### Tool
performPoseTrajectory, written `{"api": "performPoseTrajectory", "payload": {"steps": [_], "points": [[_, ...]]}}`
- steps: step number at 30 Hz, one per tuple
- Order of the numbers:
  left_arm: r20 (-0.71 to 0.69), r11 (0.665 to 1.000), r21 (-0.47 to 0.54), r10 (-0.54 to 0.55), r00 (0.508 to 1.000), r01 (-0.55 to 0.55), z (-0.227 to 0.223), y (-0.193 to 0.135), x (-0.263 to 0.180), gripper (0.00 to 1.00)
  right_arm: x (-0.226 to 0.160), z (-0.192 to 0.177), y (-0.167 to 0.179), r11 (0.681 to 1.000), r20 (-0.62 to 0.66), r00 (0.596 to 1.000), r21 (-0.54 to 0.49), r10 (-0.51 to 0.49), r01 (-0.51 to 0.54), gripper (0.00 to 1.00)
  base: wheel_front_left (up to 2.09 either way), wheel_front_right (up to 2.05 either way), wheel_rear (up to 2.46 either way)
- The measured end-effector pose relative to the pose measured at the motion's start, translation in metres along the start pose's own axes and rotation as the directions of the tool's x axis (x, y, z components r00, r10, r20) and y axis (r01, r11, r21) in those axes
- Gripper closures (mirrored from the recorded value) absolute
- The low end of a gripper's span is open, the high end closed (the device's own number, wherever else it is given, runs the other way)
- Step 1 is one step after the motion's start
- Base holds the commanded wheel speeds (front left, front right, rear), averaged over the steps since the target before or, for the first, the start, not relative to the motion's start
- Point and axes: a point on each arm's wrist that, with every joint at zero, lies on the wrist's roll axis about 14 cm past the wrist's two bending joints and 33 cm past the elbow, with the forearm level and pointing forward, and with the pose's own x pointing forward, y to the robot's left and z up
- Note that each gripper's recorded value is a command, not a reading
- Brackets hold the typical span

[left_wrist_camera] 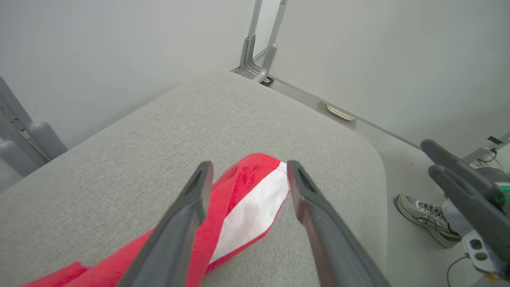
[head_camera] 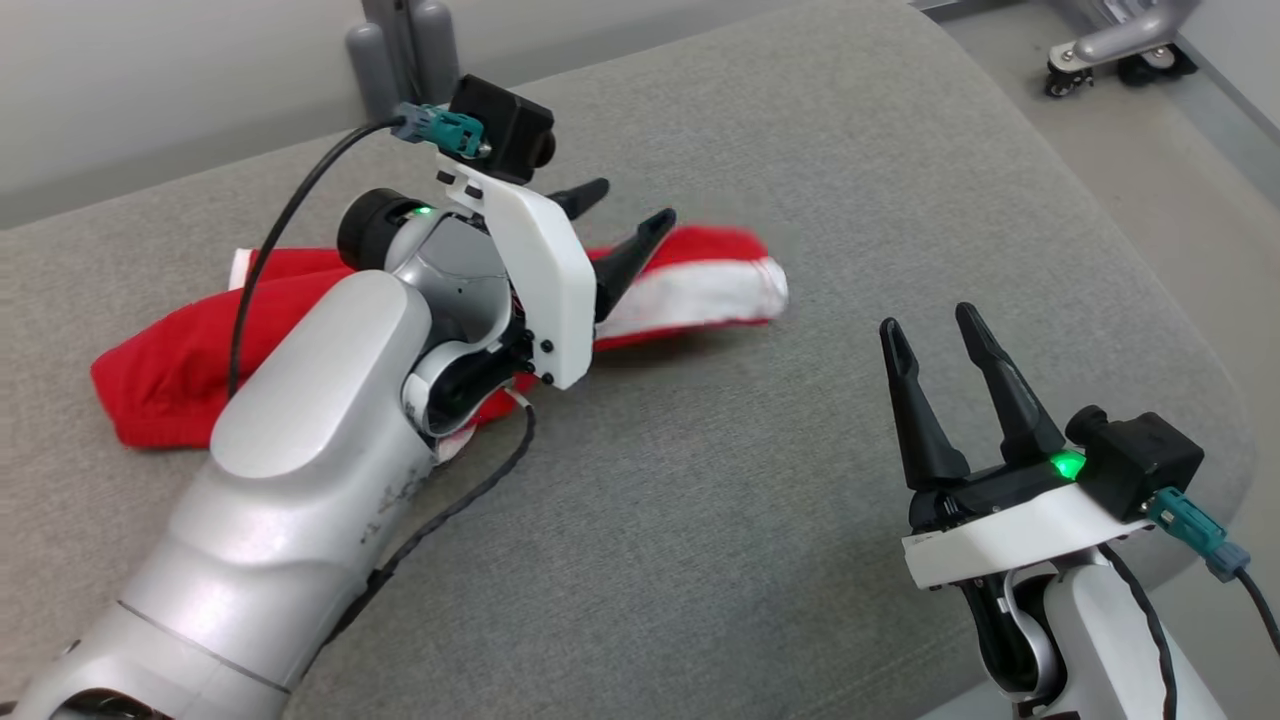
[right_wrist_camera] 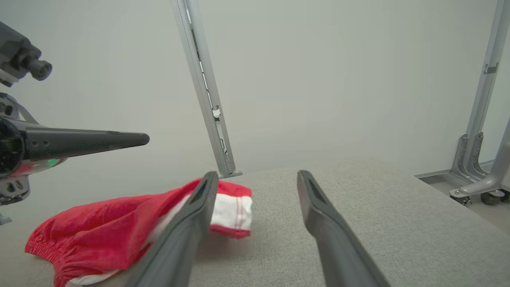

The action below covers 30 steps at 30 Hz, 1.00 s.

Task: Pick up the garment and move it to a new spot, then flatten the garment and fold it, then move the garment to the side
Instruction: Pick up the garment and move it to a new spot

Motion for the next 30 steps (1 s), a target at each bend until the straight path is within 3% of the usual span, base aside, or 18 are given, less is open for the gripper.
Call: {"api": "performPoseTrajectory", "payload": {"steps": [8, 17, 30], "points": [[0.107, 0.992, 0.0, 0.124, 0.987, -0.124, 0.019, 0.043, -0.037, 0.0, 0.012, -0.007, 0.021, 0.998, -0.009, 0.998, 0.005, 0.064, -0.064, 0.0, 0.0, 0.0, 0.0], [0.255, 0.953, -0.03, 0.298, 0.92, -0.3, 0.027, 0.084, -0.114, 0.0, 0.02, -0.003, 0.047, 0.99, 0.015, 0.99, 0.0, 0.141, -0.141, 0.0, 0.0, 0.0, 0.0], [0.458, 0.818, -0.117, 0.547, 0.701, -0.563, 0.006, 0.106, -0.222, 0.0, 0.018, 0.003, 0.064, 0.982, 0.036, 0.981, -0.009, 0.19, -0.189, 0.0, 0.0, 0.0, 0.0]]}}
